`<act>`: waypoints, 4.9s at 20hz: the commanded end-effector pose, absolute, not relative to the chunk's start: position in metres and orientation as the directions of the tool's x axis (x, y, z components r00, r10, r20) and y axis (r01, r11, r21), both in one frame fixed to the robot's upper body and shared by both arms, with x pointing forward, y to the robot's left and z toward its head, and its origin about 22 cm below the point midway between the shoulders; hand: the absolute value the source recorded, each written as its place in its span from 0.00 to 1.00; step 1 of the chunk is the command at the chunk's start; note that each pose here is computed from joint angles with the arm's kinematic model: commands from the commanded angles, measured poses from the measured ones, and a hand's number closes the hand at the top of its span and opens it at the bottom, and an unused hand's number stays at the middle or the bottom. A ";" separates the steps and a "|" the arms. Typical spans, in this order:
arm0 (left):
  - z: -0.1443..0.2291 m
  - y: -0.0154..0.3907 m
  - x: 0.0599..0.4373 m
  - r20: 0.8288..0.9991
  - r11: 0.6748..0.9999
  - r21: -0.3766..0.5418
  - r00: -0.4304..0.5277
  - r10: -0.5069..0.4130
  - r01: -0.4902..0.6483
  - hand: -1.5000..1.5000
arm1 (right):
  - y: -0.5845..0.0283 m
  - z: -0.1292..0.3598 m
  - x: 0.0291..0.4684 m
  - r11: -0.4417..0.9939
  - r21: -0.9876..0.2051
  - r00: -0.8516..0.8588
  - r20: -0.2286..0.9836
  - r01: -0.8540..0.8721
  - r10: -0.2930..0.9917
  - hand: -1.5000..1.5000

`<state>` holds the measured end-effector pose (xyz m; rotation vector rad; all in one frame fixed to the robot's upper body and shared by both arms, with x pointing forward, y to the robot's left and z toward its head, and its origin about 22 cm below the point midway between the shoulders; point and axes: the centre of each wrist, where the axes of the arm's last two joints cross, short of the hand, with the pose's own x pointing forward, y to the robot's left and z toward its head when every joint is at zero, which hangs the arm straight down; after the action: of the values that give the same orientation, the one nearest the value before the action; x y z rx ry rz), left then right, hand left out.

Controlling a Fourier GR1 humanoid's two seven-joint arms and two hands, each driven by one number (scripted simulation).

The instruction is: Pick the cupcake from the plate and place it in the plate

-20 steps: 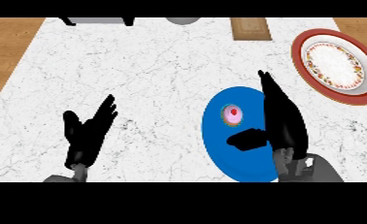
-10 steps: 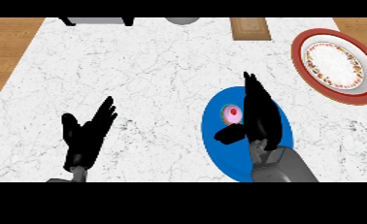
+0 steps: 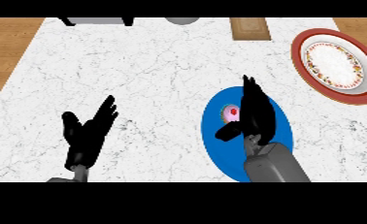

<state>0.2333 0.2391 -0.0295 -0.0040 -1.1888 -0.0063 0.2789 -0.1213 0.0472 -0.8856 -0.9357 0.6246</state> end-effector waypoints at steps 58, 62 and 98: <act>-0.029 0.241 0.242 0.923 0.999 -0.005 0.386 -0.008 0.032 0.50 | -0.372 0.036 0.352 0.287 -0.500 0.229 0.739 0.817 0.634 1.00; -0.027 0.234 0.248 0.932 0.999 0.007 0.362 -0.019 0.036 0.50 | -0.408 0.043 0.359 0.300 -0.492 0.225 0.752 0.817 0.620 1.00; -0.032 0.229 0.239 0.940 1.000 0.006 0.341 -0.014 0.024 0.50 | -0.520 0.029 0.287 0.673 -0.206 -0.008 0.954 0.711 0.300 0.00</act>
<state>0.2429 0.2274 -0.0298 -0.0351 -1.2201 -0.0501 0.3067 -0.5100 0.0414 -0.9548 -1.5561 -0.3813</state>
